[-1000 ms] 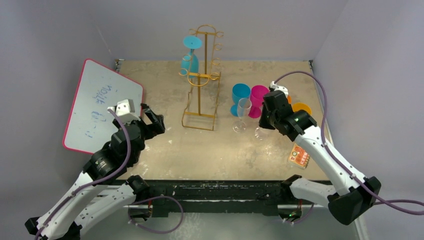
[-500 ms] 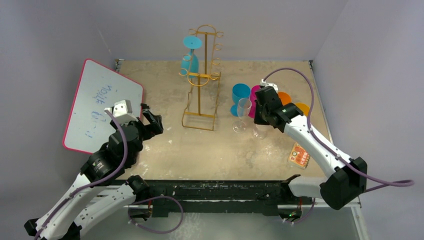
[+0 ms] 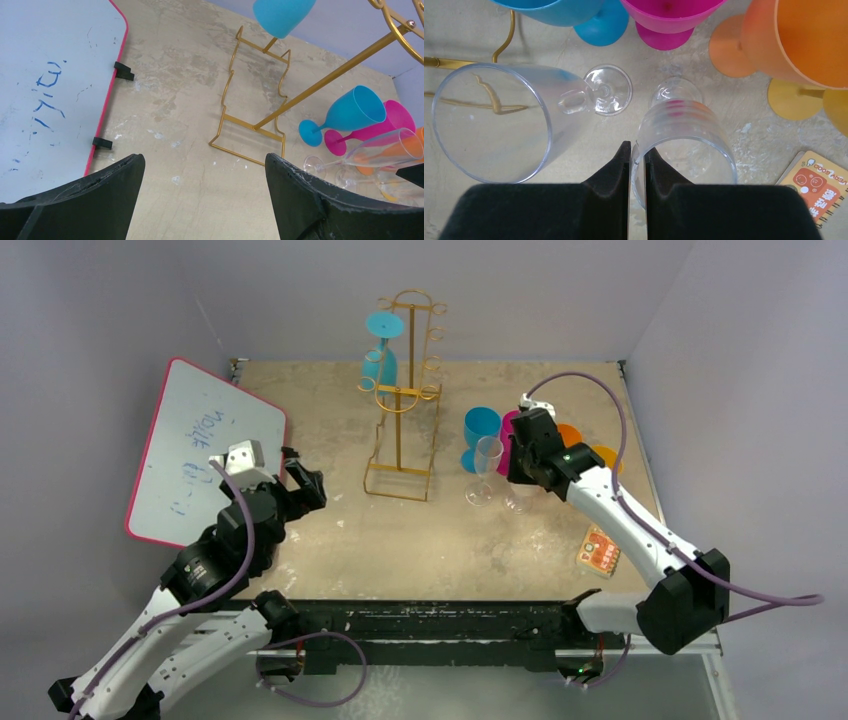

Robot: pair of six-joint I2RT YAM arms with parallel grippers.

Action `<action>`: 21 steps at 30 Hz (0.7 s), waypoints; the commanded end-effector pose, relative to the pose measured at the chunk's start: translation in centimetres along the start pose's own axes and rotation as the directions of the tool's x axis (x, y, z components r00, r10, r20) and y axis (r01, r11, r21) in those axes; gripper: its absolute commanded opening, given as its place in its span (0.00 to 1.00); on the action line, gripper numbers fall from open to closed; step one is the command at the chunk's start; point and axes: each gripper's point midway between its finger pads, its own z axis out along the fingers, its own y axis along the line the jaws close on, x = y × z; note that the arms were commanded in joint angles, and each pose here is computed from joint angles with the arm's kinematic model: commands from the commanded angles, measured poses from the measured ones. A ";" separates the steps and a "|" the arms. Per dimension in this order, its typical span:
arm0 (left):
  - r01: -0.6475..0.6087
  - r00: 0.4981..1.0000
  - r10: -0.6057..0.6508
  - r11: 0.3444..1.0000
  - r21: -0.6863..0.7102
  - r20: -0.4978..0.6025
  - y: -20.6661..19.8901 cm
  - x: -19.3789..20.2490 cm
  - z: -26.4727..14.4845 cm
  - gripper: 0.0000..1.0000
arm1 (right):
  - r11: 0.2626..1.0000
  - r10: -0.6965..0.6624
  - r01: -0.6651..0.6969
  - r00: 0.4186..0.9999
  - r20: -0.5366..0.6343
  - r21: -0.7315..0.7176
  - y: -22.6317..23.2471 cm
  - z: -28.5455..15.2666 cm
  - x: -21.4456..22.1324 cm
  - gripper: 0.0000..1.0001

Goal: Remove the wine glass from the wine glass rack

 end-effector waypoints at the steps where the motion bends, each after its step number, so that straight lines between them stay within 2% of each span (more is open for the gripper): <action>1: 0.029 0.999 -0.030 0.999 0.012 0.029 -0.4 -1.5 -0.5 0.90 | 1.000 -0.008 0.008 0.999 0.033 -0.004 0.1 -0.4 -1.7 0.10; 9: 0.029 0.999 -0.029 0.999 0.018 0.024 -0.5 -1.5 -0.5 0.90 | 1.000 -0.030 0.030 0.999 0.040 -0.005 0.0 -0.8 -2.6 0.18; 19: 0.022 1.000 -0.023 0.999 0.023 0.018 -0.6 -1.3 -0.4 0.90 | 0.999 -0.038 0.038 0.998 0.047 -0.009 0.0 -1.5 -3.5 0.36; 21: 0.025 0.999 -0.026 0.999 0.024 0.020 -0.7 -1.4 -0.4 0.90 | 0.999 -0.038 0.039 0.998 0.056 -0.011 0.0 -1.7 -3.8 0.36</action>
